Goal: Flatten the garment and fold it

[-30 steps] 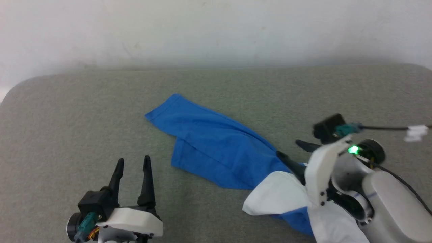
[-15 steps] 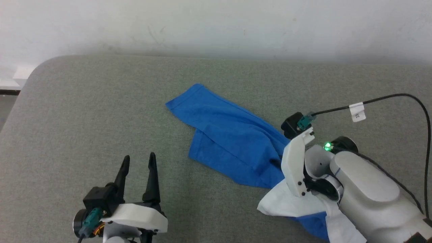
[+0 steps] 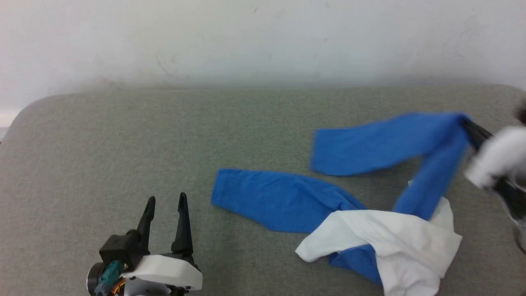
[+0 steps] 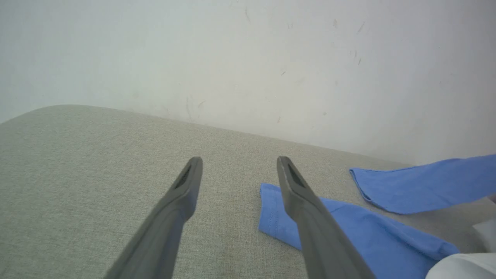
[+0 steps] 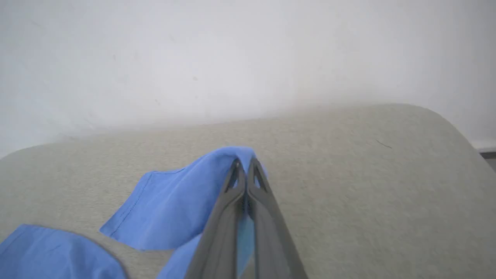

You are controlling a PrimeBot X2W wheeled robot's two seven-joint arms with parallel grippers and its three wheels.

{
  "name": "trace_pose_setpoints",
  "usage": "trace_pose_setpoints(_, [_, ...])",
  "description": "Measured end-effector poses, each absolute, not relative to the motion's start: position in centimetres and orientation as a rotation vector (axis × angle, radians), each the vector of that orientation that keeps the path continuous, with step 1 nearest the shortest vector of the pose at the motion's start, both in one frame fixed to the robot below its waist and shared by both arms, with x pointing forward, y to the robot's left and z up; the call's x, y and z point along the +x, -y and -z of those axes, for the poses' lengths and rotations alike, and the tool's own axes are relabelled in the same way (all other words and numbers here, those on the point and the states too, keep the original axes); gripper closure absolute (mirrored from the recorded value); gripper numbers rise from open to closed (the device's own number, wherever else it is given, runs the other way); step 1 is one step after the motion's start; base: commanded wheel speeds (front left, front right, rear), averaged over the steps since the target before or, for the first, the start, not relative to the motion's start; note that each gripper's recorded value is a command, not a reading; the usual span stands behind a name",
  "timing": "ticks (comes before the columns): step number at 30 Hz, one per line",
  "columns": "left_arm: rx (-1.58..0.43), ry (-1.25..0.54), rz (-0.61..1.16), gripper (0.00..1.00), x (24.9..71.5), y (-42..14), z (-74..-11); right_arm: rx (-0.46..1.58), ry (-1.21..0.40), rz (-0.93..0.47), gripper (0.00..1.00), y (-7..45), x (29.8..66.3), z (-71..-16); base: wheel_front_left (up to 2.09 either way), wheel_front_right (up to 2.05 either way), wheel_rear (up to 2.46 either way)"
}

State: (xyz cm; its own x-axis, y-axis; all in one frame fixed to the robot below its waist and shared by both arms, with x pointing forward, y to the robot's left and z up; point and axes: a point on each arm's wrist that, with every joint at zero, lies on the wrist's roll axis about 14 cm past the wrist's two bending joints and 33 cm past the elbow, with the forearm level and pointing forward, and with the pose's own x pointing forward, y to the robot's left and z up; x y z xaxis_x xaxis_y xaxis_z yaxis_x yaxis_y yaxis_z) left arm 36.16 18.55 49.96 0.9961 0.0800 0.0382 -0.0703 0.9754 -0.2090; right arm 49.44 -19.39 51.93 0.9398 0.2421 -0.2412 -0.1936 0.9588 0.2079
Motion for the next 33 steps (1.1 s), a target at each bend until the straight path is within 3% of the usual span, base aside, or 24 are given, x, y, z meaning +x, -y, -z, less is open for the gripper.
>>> trace_pose_setpoints(3, [-0.213,0.043,-0.063,0.00,36.1,-18.1,-49.9,0.267,-0.301,0.019,1.00,28.0,45.9,-48.3,0.00,0.00,0.00])
trace_pose_setpoints(9, [-0.210,0.037,-0.037,0.00,36.4,-17.3,-49.7,0.396,-0.390,0.476,0.69,39.9,33.6,-40.2,0.00,0.00,0.00])
trace_pose_setpoints(10, [-0.209,0.036,-0.034,0.00,36.5,-17.3,-49.7,0.401,-0.392,0.544,0.54,41.4,31.5,-39.5,0.00,0.00,0.00])
trace_pose_setpoints(11, [-0.207,0.036,-0.032,0.00,36.5,-17.3,-49.7,0.402,-0.397,0.605,0.24,42.6,29.5,-38.8,0.00,0.00,0.00])
trace_pose_setpoints(12, [-0.205,0.035,-0.029,0.00,36.6,-17.2,-49.7,0.393,-0.412,0.644,0.03,43.3,27.9,-38.1,0.00,0.00,0.00])
trace_pose_setpoints(13, [-0.202,0.034,-0.027,0.00,36.7,-17.2,-49.7,0.387,-0.427,0.664,0.00,43.4,26.8,-37.6,0.00,0.00,0.00])
trace_pose_setpoints(19, [-0.196,0.036,-0.003,0.00,37.1,-16.6,-49.8,0.347,-0.293,0.644,0.00,43.3,27.8,-39.8,0.00,0.00,0.00])
trace_pose_setpoints(24, [-0.192,0.045,0.009,0.00,37.0,-16.4,-50.1,0.187,-0.019,0.548,0.00,43.3,31.7,-48.2,0.00,0.00,0.00])
trace_pose_setpoints(28, [-0.189,0.045,0.011,0.00,36.6,-16.4,-50.2,0.084,0.085,0.393,0.00,36.7,33.8,-51.1,0.00,0.00,0.00])
trace_pose_setpoints(33, [-0.188,0.043,0.010,0.00,36.2,-16.5,-50.2,0.032,0.084,0.185,0.00,28.0,35.1,-52.9,0.00,0.00,0.00])
